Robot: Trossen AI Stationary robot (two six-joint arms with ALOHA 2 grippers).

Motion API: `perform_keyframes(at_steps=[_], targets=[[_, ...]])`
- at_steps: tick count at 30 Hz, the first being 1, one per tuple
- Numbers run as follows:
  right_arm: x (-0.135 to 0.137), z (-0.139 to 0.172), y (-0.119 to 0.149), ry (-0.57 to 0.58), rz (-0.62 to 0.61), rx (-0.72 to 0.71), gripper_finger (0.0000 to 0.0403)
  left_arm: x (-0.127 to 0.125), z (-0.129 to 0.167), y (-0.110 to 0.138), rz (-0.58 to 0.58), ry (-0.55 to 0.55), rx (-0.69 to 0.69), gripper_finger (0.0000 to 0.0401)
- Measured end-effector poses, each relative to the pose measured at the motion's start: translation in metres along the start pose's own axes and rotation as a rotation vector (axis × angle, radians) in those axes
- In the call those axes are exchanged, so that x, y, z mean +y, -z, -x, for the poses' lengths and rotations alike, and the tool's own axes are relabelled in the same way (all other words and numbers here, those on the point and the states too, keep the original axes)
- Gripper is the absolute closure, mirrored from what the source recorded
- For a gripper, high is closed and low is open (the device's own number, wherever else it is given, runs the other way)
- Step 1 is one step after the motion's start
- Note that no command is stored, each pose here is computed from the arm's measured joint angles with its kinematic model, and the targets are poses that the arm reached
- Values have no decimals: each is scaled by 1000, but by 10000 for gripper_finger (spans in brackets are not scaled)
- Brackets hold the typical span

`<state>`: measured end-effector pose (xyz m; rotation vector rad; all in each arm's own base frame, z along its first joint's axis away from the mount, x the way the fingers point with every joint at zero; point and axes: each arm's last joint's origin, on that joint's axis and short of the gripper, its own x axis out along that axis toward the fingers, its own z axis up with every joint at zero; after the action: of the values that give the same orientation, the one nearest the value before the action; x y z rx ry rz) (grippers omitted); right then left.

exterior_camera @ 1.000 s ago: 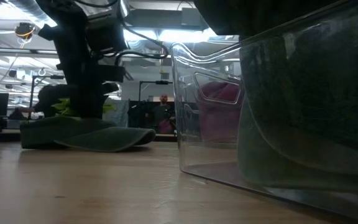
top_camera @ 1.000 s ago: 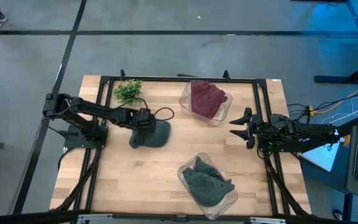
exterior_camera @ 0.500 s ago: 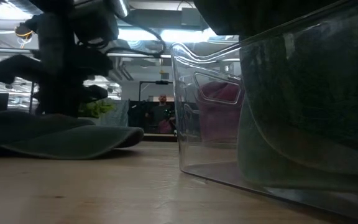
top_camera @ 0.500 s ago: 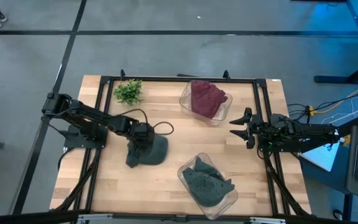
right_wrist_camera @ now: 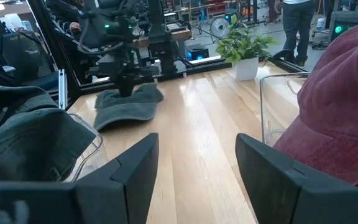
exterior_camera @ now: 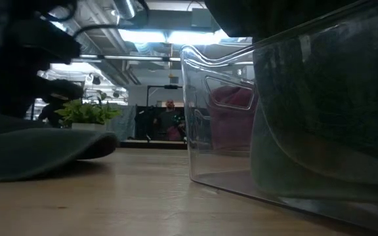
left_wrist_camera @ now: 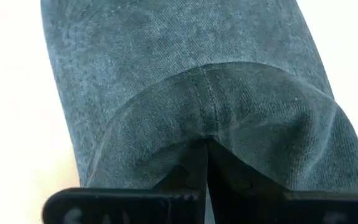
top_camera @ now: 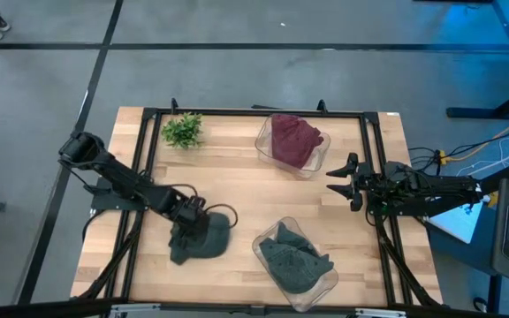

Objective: Pick & Place hat
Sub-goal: Put the black cap into the bottom transparent bin

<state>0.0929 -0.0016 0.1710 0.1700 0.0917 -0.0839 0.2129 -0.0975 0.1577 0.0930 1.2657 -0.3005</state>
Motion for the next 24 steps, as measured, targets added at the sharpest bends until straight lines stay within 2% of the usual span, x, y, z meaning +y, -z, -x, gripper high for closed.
perform_keyframes(at_steps=[13, 24], targets=[[0, 0, 0, 0, 0, 0, 189, -57, 1, 16, 88, 93, 51, 399], [0, 0, 0, 1, 0, 0, 189, -63, 17, 5, 19, 45, 51, 400]])
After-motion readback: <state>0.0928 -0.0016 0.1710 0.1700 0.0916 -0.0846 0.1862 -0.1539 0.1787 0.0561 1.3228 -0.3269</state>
